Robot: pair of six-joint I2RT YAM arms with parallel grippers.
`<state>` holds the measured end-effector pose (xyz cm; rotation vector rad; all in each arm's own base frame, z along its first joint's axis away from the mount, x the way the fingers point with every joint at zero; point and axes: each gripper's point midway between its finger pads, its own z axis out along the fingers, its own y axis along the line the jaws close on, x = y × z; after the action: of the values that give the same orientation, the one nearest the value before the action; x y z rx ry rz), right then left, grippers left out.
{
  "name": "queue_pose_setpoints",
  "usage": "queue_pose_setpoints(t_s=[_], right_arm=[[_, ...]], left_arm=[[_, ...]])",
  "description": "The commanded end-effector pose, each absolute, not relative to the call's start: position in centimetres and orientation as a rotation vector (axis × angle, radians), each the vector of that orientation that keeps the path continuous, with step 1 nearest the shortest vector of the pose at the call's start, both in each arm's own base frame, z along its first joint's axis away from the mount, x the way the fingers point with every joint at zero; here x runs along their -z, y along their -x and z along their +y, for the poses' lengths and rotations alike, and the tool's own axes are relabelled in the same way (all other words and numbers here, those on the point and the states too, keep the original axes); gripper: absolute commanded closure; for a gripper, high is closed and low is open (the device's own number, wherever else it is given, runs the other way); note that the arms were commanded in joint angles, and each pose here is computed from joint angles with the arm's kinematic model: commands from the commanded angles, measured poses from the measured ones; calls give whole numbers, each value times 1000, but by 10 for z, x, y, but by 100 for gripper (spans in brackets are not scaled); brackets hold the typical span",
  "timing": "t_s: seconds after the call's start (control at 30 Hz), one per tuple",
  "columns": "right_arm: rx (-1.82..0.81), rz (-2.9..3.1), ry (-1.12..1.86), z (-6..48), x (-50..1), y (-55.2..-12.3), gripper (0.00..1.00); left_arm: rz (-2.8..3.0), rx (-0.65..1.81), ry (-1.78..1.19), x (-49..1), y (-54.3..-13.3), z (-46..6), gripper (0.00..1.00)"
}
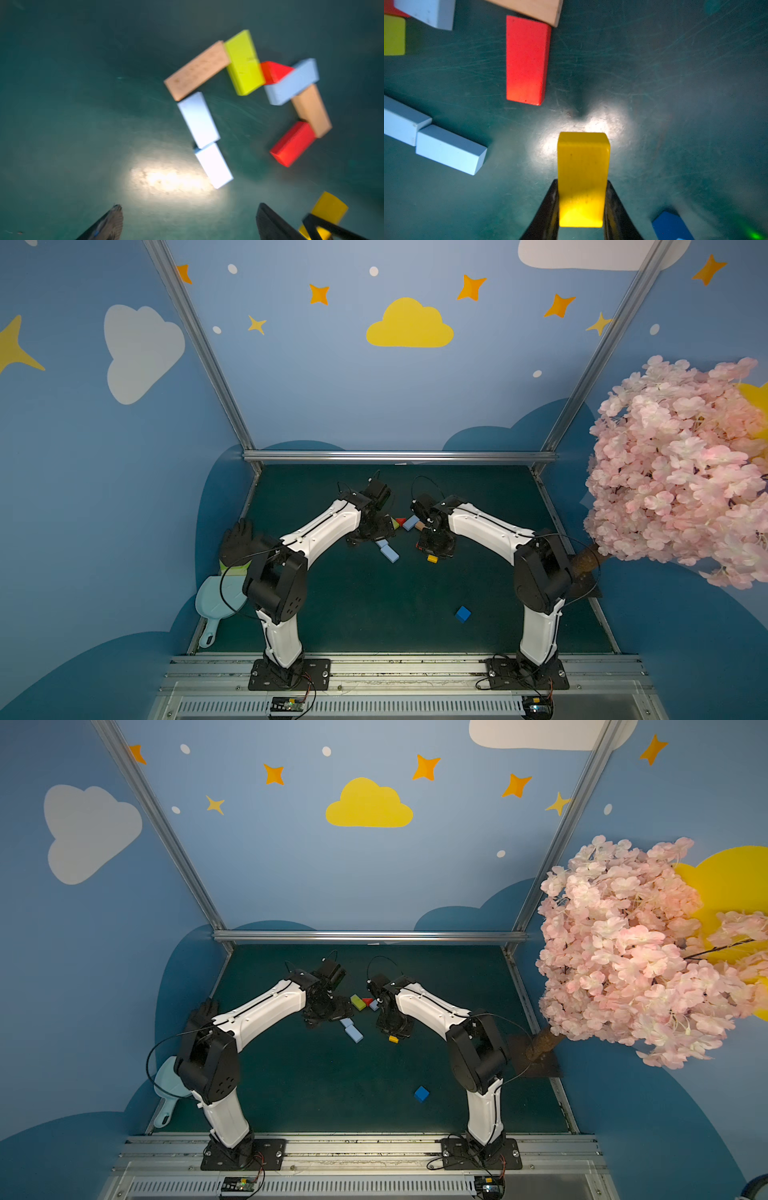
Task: Assemble a heart with building blocks
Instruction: Assemble the building block at the center of the board.
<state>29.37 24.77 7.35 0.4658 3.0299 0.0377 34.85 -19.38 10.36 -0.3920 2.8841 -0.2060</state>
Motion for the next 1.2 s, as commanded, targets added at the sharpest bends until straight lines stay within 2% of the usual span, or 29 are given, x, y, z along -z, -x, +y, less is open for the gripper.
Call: queue_pose_setpoints(t_s=[0.0,0.37,1.17], right_arm=[[32,3067,-663,253,-66,-282,100],[48,3121,-699,290,-38,-283,100],[95,3102,-622,296,-26,-305,100]], left_arm=[[2862,210,403,-105,-348,-179,0],[2852,209,460,-100,-340,-153,0],[2867,205,503,-89,-340,-145,0]])
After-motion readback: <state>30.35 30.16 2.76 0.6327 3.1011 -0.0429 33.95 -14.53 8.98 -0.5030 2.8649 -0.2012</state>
